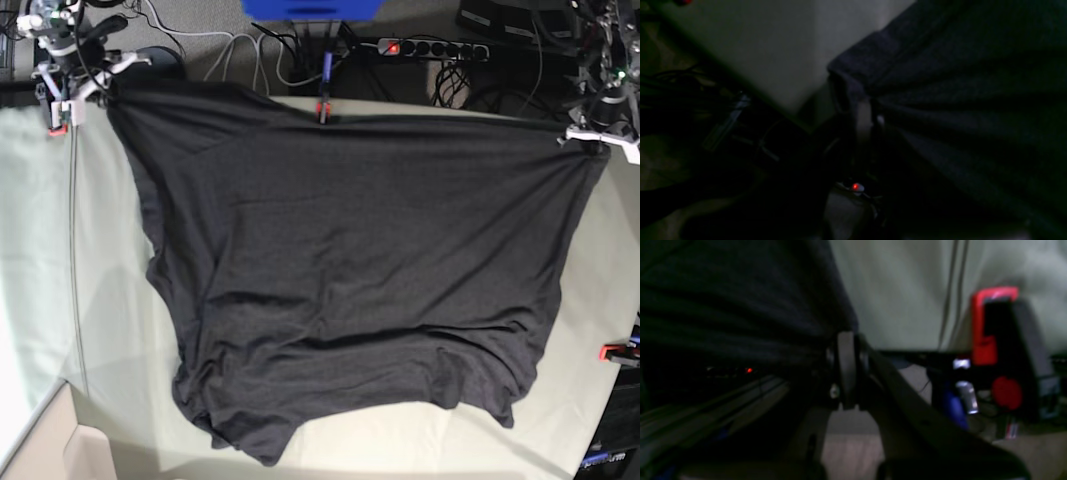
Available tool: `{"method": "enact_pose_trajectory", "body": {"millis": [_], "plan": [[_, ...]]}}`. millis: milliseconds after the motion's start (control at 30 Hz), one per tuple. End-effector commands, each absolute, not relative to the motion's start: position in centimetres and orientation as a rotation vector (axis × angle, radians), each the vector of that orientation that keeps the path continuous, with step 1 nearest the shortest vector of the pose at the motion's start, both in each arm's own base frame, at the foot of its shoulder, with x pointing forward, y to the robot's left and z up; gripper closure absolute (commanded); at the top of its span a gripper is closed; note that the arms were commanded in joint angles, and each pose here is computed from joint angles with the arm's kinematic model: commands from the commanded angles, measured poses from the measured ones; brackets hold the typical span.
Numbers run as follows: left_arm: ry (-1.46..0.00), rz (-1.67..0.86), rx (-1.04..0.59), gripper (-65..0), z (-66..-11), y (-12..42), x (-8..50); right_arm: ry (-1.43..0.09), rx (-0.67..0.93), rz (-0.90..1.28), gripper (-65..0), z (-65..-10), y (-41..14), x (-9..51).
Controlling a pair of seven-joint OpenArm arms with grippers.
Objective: Layout the t-shirt on the table in an organized manner, then fold the t-shirt properly
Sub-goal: 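Pull the grasped corners apart with both grippers to stretch the shirt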
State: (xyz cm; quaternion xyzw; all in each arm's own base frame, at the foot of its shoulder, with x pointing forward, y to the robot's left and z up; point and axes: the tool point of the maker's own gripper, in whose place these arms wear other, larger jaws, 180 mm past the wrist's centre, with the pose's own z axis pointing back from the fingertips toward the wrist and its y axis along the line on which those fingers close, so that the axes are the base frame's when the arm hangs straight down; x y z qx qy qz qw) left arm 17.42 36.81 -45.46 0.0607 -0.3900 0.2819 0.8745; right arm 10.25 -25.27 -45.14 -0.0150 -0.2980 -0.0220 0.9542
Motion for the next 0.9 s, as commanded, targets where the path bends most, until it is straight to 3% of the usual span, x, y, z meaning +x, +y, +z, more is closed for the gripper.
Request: {"method": "enact_pose_trajectory", "body": {"millis": [0, 433, 700, 767, 867], "plan": [[-0.859, 0.574, 0.159, 0.0, -44.1, 38.1, 18.1, -0.633, -0.042, -0.039, 0.0, -44.4, -25.7, 10.5], [-0.852, 0.576, 0.153, -0.4, -44.5, 37.8, 18.2, -0.611, -0.042, -0.035, -0.7, -44.6, -25.7, 9.6], [-0.851, 0.58, 0.148, -0.2, -44.5, 37.8, 18.2, -0.596, -0.047, -0.029, -29.6, -44.6, -25.8, 8.9], [-0.852, 0.58, 0.147, -0.2, -44.5, 37.7, 18.2, -0.606, -0.057, -0.03, -34.1, -44.2, -26.0, 9.0], [-0.851, 0.585, 0.143, -0.2, -44.6, 37.5, 18.1, -0.659, -0.031, -0.057, -34.7, -43.3, -25.5, 9.9]]}}
